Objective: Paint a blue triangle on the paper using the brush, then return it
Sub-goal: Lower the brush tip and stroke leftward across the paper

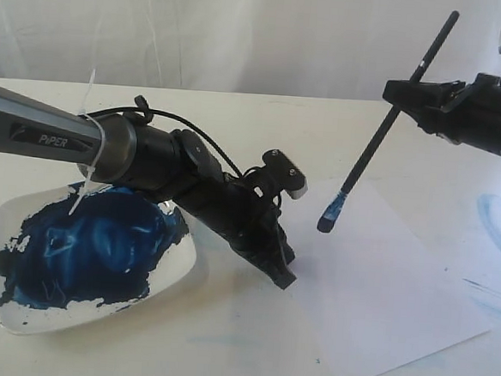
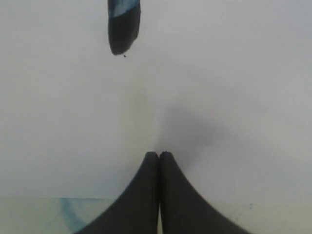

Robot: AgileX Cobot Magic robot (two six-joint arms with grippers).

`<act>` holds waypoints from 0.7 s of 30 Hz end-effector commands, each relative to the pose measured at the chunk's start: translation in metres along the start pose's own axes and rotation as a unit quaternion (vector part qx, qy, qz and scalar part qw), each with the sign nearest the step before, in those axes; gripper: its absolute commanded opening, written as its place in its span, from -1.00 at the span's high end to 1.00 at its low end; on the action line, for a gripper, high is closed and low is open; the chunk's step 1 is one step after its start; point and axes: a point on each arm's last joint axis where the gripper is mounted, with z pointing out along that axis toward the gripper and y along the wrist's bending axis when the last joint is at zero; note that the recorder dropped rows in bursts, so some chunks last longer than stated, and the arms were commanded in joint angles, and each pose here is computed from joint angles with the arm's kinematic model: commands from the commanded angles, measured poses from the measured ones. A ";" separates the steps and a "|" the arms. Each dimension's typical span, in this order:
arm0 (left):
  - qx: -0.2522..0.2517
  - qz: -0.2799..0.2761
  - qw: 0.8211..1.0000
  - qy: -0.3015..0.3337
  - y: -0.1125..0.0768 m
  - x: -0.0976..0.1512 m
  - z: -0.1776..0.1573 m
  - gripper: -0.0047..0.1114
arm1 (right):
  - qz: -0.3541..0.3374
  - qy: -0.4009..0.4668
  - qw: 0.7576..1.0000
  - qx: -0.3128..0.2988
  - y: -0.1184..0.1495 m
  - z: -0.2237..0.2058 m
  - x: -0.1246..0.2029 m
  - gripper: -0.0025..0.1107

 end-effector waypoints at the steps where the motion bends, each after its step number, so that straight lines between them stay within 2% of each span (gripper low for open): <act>1: 0.005 0.000 1.000 -0.002 -0.003 -0.002 -0.003 0.92 | -0.010 -0.015 1.000 -0.011 0.000 0.001 0.001 0.96; 8: 0.005 0.000 1.000 -0.002 -0.003 -0.002 -0.003 0.92 | -0.011 -0.016 1.000 -0.014 0.000 0.001 0.002 0.96; 14: 0.005 0.000 1.000 -0.002 -0.003 -0.002 -0.003 0.92 | -0.021 0.000 0.999 -0.045 0.013 0.019 0.013 0.96; 21: 0.005 0.000 1.000 -0.002 -0.003 -0.002 -0.003 0.92 | -0.034 0.003 0.999 -0.042 0.011 0.020 0.015 0.96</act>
